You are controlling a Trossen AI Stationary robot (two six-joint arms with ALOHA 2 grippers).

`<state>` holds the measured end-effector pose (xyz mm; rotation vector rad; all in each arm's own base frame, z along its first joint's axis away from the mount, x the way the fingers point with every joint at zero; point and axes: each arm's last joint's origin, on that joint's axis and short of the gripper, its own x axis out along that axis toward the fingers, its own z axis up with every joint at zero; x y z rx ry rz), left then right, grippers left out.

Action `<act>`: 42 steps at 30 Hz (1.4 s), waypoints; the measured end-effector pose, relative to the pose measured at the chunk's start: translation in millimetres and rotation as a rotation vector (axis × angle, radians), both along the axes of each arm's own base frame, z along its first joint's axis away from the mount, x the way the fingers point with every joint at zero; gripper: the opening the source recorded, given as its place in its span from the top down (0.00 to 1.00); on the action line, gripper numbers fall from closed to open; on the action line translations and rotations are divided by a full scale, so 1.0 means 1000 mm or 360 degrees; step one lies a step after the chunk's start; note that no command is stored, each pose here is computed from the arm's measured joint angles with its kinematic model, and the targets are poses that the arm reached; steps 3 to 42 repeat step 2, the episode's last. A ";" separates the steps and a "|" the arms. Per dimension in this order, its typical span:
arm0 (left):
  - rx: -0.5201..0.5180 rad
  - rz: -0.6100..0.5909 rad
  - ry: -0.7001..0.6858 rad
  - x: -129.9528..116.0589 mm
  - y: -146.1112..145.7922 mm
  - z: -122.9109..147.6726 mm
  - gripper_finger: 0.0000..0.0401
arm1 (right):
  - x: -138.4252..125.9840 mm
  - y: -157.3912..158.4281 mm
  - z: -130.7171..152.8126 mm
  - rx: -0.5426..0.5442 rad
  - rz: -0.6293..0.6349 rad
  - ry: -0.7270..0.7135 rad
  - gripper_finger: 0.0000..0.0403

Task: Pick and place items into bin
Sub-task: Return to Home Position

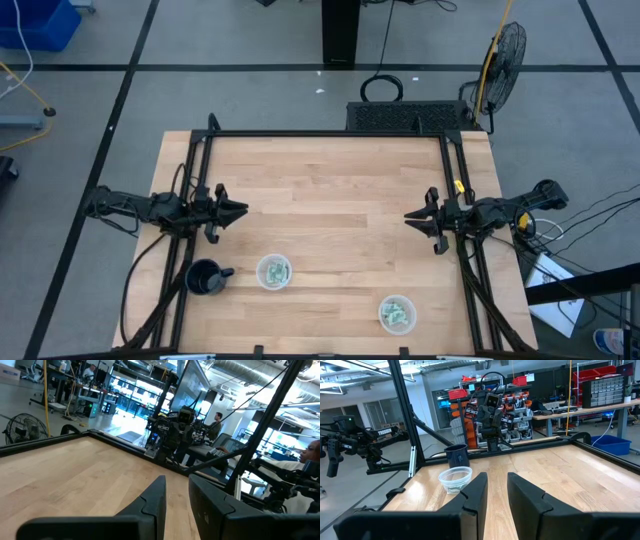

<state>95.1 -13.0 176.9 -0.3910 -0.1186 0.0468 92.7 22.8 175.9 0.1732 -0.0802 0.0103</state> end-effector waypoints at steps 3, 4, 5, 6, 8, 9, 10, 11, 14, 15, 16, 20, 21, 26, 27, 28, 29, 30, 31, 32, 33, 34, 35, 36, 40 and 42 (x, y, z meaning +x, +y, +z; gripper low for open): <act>0.0000 0.0000 0.0000 0.000 0.000 0.000 0.78 | 0.000 0.000 0.000 0.0000 0.0000 0.0000 0.83; 0.0000 0.0000 0.0000 0.000 0.000 0.000 0.78 | 0.000 0.000 0.000 0.0000 0.0000 0.0000 0.83; 0.0000 0.0000 0.0000 0.000 0.000 0.000 0.78 | 0.000 0.000 0.000 0.0000 0.0000 0.0000 0.83; 0.0000 0.0000 0.0000 0.000 0.000 0.000 0.78 | 0.000 0.000 0.000 0.0000 0.0000 0.0000 0.83; 0.0000 0.0000 0.0000 0.000 0.000 0.000 0.78 | 0.000 0.000 0.000 0.0000 0.0000 0.0000 0.83; 0.0000 0.0000 0.0000 0.000 0.000 0.000 0.78 | 0.000 0.000 0.000 0.0000 0.0000 0.0000 0.83; 0.0000 0.0000 0.0000 0.000 0.000 0.000 0.78 | 0.000 0.000 0.000 0.0000 0.0000 0.0000 0.83; 0.0000 0.0000 0.0000 0.000 0.000 0.000 0.78 | 0.000 0.000 0.000 0.0000 0.0000 0.0000 0.83; 0.0000 0.0000 0.0000 0.000 0.000 0.000 0.78 | 0.000 0.000 0.000 0.0000 0.0000 0.0000 0.83; 0.0000 0.0000 0.0000 0.000 0.000 0.000 0.78 | 0.000 0.000 0.000 0.0000 0.0000 0.0000 0.83; 0.0000 0.0000 0.0000 0.000 0.000 0.000 0.78 | 0.000 0.000 0.000 0.0000 0.0000 0.0000 0.83; 0.0000 0.0000 0.0000 0.000 0.000 0.000 0.78 | 0.000 0.000 0.000 0.0000 0.0000 0.0000 0.83; 0.0000 0.0000 0.0000 0.000 0.000 0.000 0.78 | 0.000 0.000 0.000 0.0000 0.0000 0.0000 0.83; 0.0000 0.0000 0.0000 0.000 0.000 0.000 0.78 | 0.000 0.000 0.000 0.0000 0.0000 0.0000 0.83; 0.0000 0.0000 0.0000 0.000 0.000 0.000 0.78 | 0.000 0.000 0.000 0.0000 0.0000 0.0000 0.83; 0.0000 0.0000 0.0000 0.000 0.000 0.000 0.78 | 0.000 0.000 0.000 0.0000 0.0000 0.0000 0.83; 0.0000 0.0000 0.0000 0.000 0.000 0.000 0.78 | 0.000 0.000 0.000 0.0000 0.0000 0.0000 0.83; 0.0000 0.0000 0.0000 0.000 0.000 0.000 0.78 | 0.000 0.000 0.000 0.0000 0.0000 0.0000 0.83; 0.0000 0.0000 0.0000 0.000 0.000 0.000 0.78 | 0.000 0.000 0.000 0.0000 0.0000 0.0000 0.83; 0.0000 0.0000 0.0000 0.000 0.000 0.000 0.78 | 0.000 0.000 0.000 0.0000 0.0000 0.0000 0.83; 0.0000 0.0000 0.0000 0.000 0.000 0.000 0.78 | 0.000 0.000 0.000 0.0000 0.0000 0.0000 0.83; 0.0000 0.0000 0.0000 0.000 0.000 0.000 0.78 | 0.000 0.000 0.000 0.0000 0.0000 0.0000 0.83; 0.0000 0.0000 0.0000 0.000 0.000 0.000 0.78 | 0.000 0.000 0.000 0.0000 0.0000 0.0000 0.83; 0.0000 0.0000 0.0000 0.000 0.000 0.000 0.78 | 0.000 0.000 0.000 0.0000 0.0000 0.0000 0.83; 0.0000 0.0000 0.0000 0.000 0.000 0.000 0.78 | 0.000 0.000 0.000 0.0000 0.0000 0.0000 0.83; 0.0000 0.0000 0.0000 0.000 0.000 0.000 0.78 | 0.000 0.000 0.000 0.0000 0.0000 0.0000 0.83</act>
